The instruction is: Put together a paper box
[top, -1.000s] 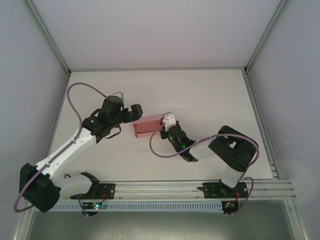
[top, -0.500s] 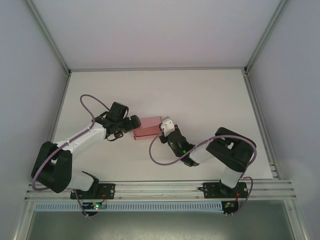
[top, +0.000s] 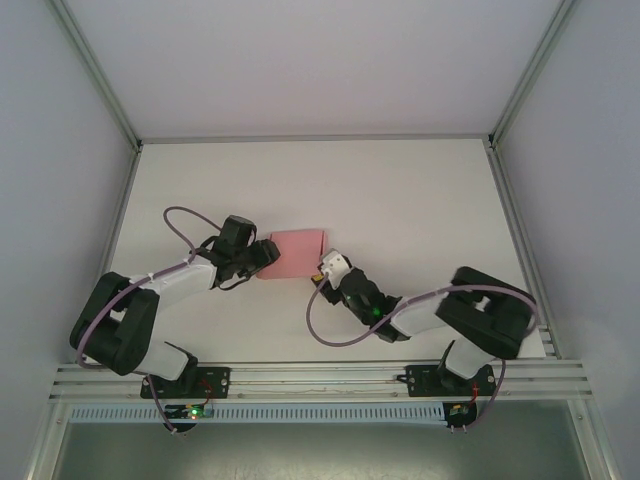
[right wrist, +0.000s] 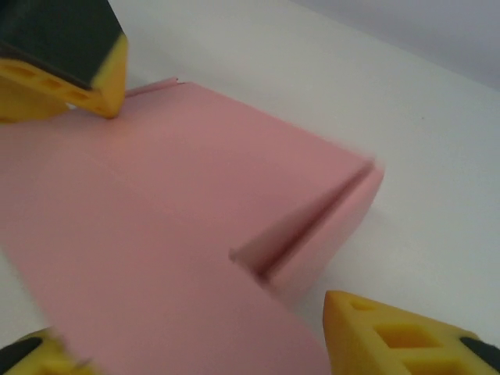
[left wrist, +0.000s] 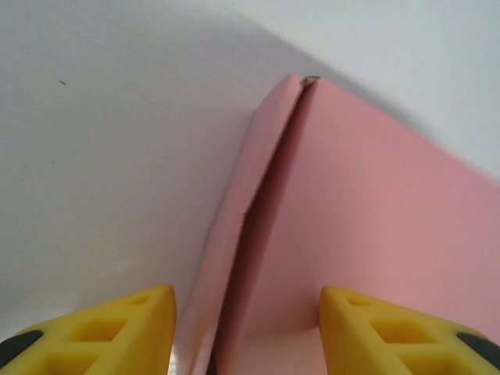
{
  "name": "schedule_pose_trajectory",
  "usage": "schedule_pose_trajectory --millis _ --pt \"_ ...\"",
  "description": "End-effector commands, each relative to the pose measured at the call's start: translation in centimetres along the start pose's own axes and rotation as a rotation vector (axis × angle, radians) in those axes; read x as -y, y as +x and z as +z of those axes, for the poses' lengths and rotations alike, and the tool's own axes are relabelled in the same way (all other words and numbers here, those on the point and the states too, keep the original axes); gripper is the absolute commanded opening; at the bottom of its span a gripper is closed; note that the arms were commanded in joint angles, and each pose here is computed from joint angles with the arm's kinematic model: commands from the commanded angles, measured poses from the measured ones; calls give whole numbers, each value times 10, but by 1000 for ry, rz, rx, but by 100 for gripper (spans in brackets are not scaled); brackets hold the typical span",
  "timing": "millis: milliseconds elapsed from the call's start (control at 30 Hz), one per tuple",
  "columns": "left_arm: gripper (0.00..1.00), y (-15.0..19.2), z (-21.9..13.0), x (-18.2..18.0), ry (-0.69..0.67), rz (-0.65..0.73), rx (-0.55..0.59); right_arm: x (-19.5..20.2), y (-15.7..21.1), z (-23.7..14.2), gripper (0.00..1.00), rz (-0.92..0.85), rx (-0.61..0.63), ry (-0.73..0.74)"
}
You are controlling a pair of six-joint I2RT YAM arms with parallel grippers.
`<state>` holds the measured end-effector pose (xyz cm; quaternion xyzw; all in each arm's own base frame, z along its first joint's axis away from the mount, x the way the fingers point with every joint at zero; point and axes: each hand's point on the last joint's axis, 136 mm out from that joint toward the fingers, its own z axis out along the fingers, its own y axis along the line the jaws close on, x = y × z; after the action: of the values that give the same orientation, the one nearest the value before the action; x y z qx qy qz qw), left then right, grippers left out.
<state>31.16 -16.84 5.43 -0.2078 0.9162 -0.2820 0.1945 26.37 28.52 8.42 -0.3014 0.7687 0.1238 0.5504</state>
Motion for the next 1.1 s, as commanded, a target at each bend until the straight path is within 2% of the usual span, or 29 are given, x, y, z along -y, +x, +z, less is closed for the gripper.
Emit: schedule_pose_trajectory --millis 0,67,133,233,300,367,467,567,633,767,900,1000,1067 --pt "51 17 9 -37 -119 -25 -42 -10 12 -16 58 -41 -91 -82" --pt "51 16 10 -36 -120 -17 -45 -10 20 -26 61 -78 -141 -104" --pt "51 15 11 -35 -119 -7 -50 -7 28 -39 68 -92 -180 -116" --pt "50 14 11 -32 -118 8 -52 8 26 -61 89 -53 -170 -77" --pt "50 14 12 -31 -116 18 -57 19 5 -73 98 23 -86 -42" --pt "50 14 12 -29 -107 26 -60 29 -6 -85 98 90 -22 -26" --pt "50 16 11 -22 -80 41 -77 59 -35 -97 98 351 75 43" --pt "51 16 8 -16 -59 67 -78 66 -66 -95 98 532 111 -32" --pt "54 14 5 -15 -67 83 -73 68 -72 -85 98 573 78 -45" --pt "61 6 -4 -11 -86 118 -45 67 -65 -47 98 548 -87 -9" --pt "76 -6 -17 1 -85 157 -9 69 -50 -8 98 571 -221 -7" --pt "84 -18 -25 9 -86 179 28 67 -44 14 98 589 -271 -46" --pt "85 -25 -26 11 -85 183 44 65 -40 25 98 594 -290 -60"
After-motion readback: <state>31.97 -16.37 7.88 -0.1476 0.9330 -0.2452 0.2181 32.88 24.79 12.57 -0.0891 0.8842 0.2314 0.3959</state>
